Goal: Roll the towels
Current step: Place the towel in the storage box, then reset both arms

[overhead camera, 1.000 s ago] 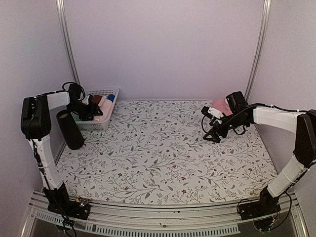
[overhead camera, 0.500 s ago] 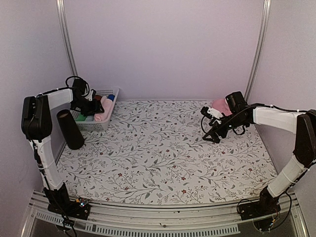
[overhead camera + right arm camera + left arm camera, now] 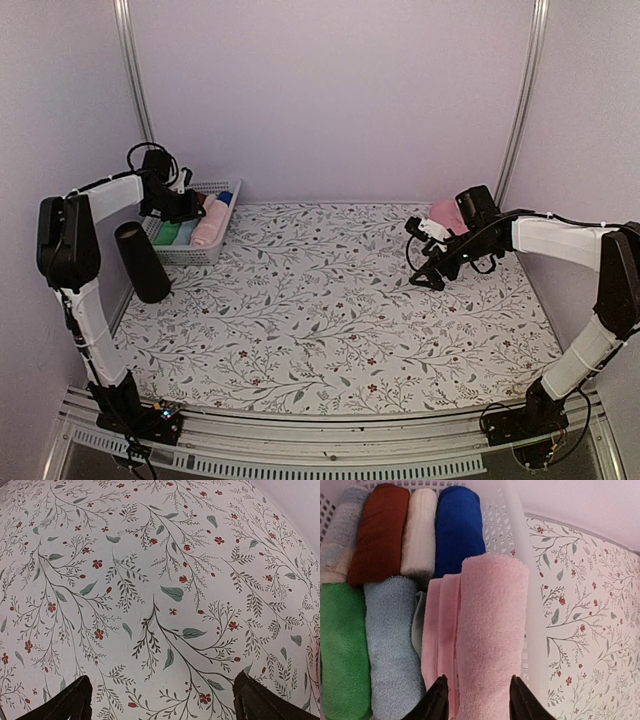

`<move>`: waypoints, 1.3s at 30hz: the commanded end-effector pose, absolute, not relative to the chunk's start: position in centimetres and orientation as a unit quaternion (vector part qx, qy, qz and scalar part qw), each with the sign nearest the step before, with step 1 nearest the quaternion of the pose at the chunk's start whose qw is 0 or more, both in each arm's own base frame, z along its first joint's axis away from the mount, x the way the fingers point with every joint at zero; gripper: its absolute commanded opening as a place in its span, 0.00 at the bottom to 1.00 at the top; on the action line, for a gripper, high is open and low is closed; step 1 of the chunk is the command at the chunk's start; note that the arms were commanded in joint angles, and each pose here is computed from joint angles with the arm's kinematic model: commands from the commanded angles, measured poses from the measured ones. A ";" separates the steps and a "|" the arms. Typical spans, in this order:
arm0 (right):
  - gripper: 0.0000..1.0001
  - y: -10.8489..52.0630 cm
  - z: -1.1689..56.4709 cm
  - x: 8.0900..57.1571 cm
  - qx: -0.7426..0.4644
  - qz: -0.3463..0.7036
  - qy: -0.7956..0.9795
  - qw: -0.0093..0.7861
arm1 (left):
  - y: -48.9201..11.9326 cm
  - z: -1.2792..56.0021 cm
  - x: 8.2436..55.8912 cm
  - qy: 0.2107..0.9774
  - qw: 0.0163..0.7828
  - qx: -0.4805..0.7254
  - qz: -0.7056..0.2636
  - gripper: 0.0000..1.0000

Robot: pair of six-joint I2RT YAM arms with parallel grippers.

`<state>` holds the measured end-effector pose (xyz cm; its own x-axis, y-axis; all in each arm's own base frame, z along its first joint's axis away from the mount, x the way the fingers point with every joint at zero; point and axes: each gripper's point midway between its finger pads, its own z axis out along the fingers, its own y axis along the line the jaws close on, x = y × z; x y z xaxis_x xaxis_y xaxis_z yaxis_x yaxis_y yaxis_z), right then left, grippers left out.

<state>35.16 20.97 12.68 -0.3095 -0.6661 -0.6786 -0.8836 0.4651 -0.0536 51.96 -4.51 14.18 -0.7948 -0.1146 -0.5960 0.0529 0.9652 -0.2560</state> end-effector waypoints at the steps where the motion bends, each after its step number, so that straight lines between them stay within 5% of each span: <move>1: 0.99 21.1 12.3 34.8 -0.496 0.166 0.788 0.324 | -5.6 15.4 52.0 0.930 0.334 -0.002 -0.152 0.41; 7: 0.99 21.3 12.3 34.7 -0.498 0.167 0.787 0.324 | -5.7 14.5 52.0 0.935 0.321 -0.007 -0.152 0.58; 14: 0.99 21.3 11.9 34.7 -0.500 0.163 0.788 0.319 | -7.3 20.4 52.5 0.889 0.429 0.021 -0.161 0.54; 20: 0.99 21.4 12.0 34.7 -0.503 0.159 0.787 0.321 | -9.5 18.7 52.9 0.903 0.389 0.048 -0.177 0.57; 27: 0.99 21.0 12.4 35.4 -0.494 0.139 0.790 0.335 | -10.7 18.2 52.7 0.906 0.395 0.064 -0.141 0.96; 39: 0.99 16.8 19.2 38.4 -0.377 0.116 0.817 0.422 | -17.8 23.7 45.1 0.866 0.480 0.122 -0.063 0.97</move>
